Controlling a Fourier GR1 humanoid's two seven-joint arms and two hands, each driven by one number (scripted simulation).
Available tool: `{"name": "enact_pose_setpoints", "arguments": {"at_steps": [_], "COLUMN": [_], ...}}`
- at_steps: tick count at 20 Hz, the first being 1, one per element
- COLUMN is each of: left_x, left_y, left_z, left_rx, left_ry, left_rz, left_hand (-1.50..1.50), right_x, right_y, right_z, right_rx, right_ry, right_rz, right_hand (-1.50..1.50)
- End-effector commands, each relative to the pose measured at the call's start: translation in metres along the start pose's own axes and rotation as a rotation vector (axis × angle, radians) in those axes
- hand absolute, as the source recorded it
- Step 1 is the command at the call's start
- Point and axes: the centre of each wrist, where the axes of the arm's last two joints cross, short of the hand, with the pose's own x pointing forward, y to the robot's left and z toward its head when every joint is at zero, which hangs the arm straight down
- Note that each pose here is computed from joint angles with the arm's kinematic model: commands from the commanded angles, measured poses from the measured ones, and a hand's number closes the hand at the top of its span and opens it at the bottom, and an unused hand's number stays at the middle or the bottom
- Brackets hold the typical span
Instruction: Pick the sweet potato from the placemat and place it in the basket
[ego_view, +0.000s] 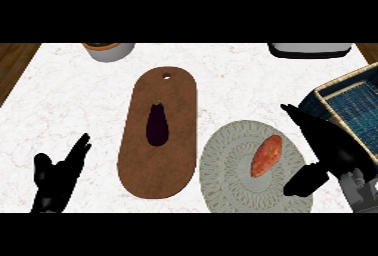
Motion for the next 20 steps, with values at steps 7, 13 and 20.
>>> {"name": "enact_pose_setpoints", "arguments": {"at_steps": [7, 13, 20], "left_x": [-0.027, -0.024, -0.027], "left_y": [0.021, 0.001, 0.005], "left_z": [0.009, 0.003, -0.011], "left_rx": [0.015, -0.007, -0.004], "left_ry": [0.155, 0.14, 0.143], "left_rz": [0.004, 0.013, -0.001], "left_hand": [0.0, 0.0, 0.0], "right_x": [-0.006, 0.007, -0.004], "right_y": [0.017, 0.037, 0.062], "right_z": [-0.008, -0.03, -0.042], "right_rx": [-0.018, 0.003, 0.08], "right_ry": [0.009, 0.05, 0.088], "right_rz": [-0.01, 0.035, 0.05], "right_hand": [-1.5, -1.5, -1.5]}}
